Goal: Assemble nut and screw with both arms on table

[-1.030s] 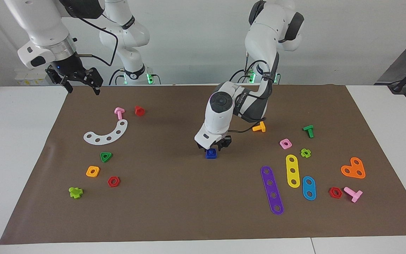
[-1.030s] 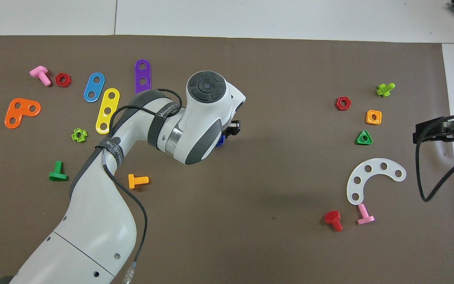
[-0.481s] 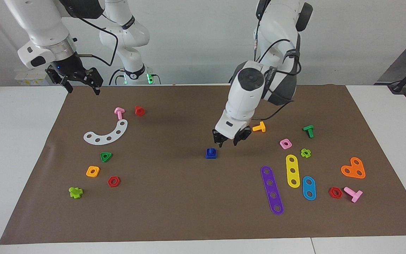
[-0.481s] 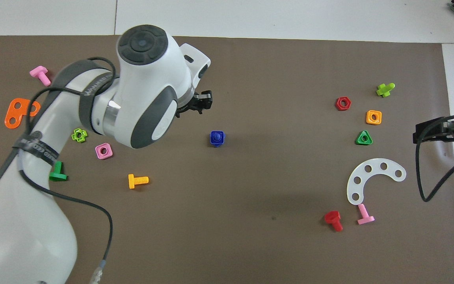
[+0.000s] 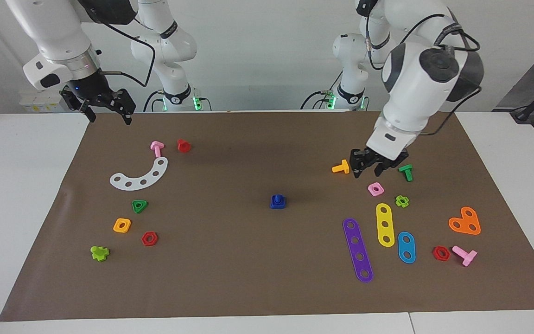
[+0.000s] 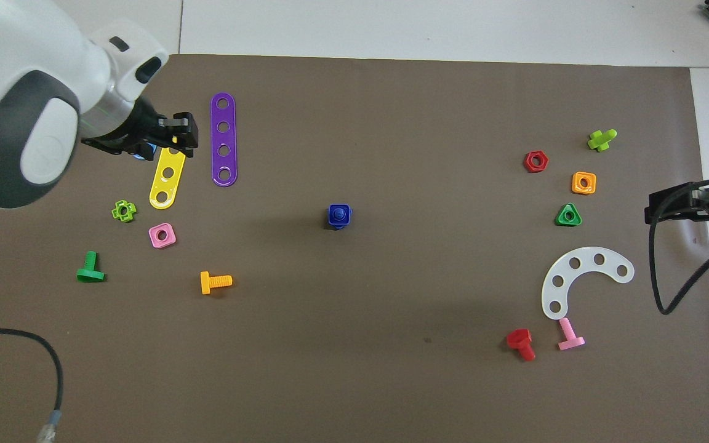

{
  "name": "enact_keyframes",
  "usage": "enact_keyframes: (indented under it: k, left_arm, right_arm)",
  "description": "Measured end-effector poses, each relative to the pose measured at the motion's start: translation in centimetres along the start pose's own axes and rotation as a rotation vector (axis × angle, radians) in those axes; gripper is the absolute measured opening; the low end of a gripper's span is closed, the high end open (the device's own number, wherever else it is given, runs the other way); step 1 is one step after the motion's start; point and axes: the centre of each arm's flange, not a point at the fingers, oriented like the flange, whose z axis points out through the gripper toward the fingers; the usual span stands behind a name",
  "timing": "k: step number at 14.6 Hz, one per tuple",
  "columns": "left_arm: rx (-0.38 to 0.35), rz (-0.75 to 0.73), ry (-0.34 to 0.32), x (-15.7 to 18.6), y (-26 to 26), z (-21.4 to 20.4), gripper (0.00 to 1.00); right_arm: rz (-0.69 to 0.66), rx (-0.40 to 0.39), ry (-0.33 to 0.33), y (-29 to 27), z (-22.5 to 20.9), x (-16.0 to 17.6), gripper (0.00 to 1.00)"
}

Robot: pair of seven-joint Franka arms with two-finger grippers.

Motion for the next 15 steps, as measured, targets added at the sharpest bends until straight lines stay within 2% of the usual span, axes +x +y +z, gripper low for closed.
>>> enact_keyframes:
  k: [3,4,7,15]
  left_arm:
    - [0.005,0.042,0.002,-0.6,-6.7,-2.5,0.63]
    - [0.007,0.048,0.003,-1.1,-8.3,-3.0,0.68]
    - [0.013,0.044,0.011,-2.8,-10.3,-4.5,0.99]
    - [0.023,0.041,0.022,-5.3,-10.4,-7.6,1.0]
  right_arm:
    - [0.0,0.0,0.0,0.0,0.0,0.0,1.0]
    - [0.0,0.0,0.0,0.0,0.0,0.0,1.0]
    - [0.0,0.0,0.0,0.0,0.0,0.0,1.0]
    - [0.0,0.0,0.0,0.0,0.0,0.0,1.0]
